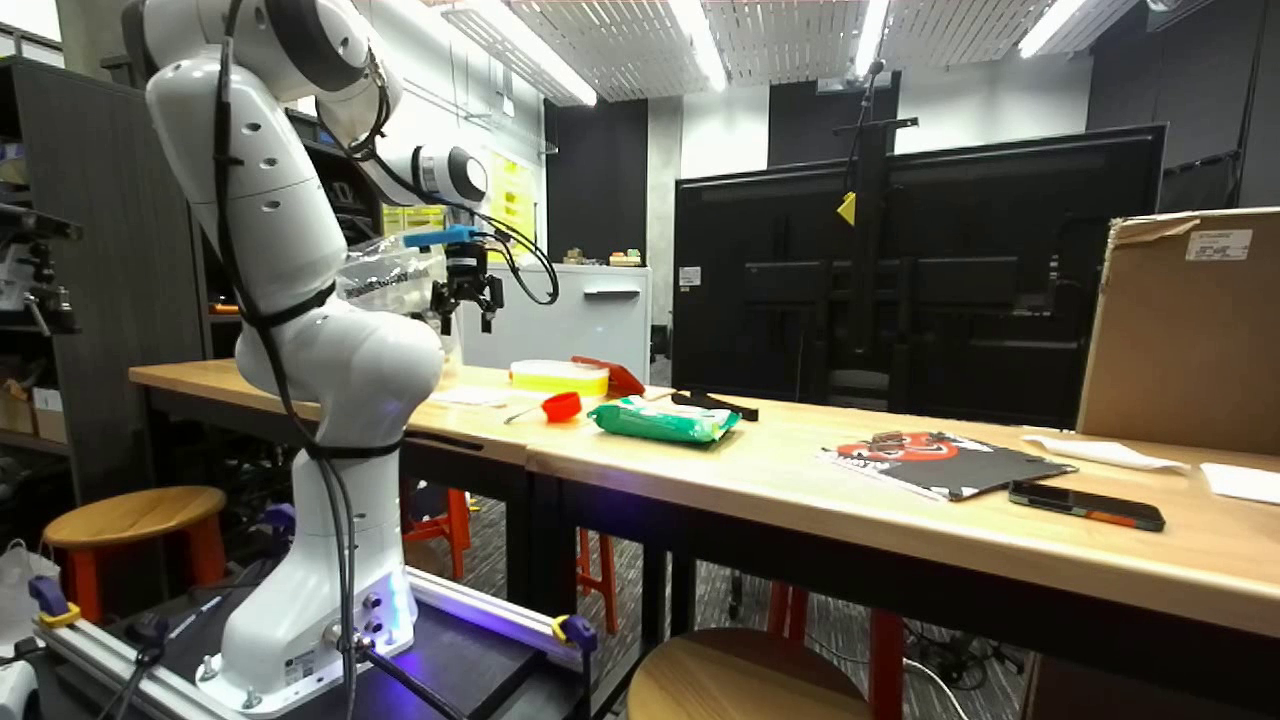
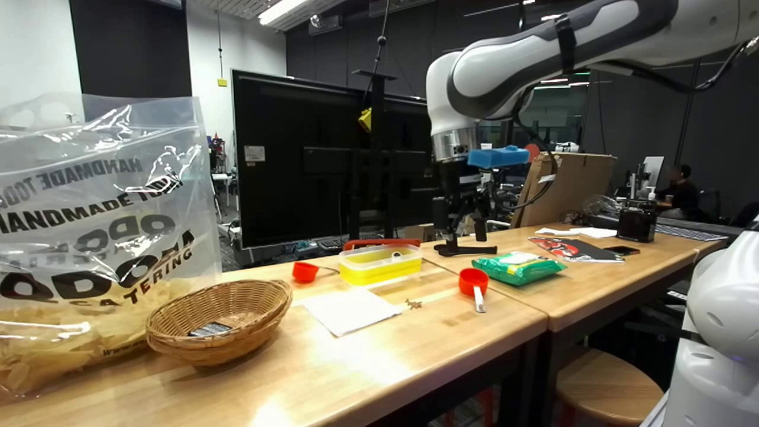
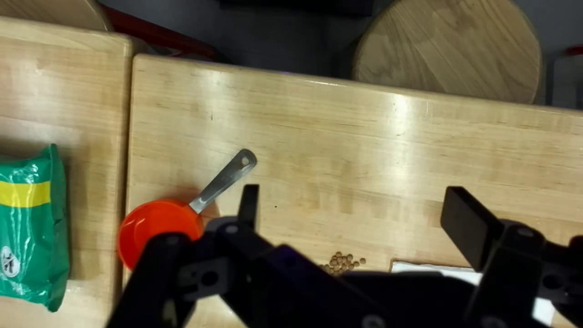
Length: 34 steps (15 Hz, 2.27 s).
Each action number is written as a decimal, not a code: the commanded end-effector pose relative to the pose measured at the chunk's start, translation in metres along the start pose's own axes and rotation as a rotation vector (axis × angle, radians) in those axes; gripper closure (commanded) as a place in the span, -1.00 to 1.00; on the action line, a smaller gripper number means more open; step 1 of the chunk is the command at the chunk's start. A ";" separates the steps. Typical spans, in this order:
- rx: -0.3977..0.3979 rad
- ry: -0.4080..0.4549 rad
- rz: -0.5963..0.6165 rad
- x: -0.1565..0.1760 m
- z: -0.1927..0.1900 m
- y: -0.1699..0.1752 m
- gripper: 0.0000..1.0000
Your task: Slide the paper forward
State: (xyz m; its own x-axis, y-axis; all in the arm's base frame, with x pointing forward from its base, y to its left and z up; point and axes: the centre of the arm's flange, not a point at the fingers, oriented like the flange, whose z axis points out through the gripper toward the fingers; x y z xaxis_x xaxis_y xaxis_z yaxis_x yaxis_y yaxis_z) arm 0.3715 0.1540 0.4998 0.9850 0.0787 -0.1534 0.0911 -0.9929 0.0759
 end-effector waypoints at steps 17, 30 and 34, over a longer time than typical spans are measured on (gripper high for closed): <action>-0.032 0.033 -0.028 0.005 0.005 0.001 -1.00; 0.070 0.315 -0.123 0.039 0.018 -0.018 -1.00; 0.112 0.370 -0.049 0.067 0.038 -0.033 -1.00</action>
State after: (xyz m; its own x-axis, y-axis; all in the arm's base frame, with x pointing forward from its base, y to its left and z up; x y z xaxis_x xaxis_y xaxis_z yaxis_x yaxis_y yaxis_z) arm 0.4118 0.1770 0.4689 0.9683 0.1772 0.1763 0.1800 -0.9837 0.0001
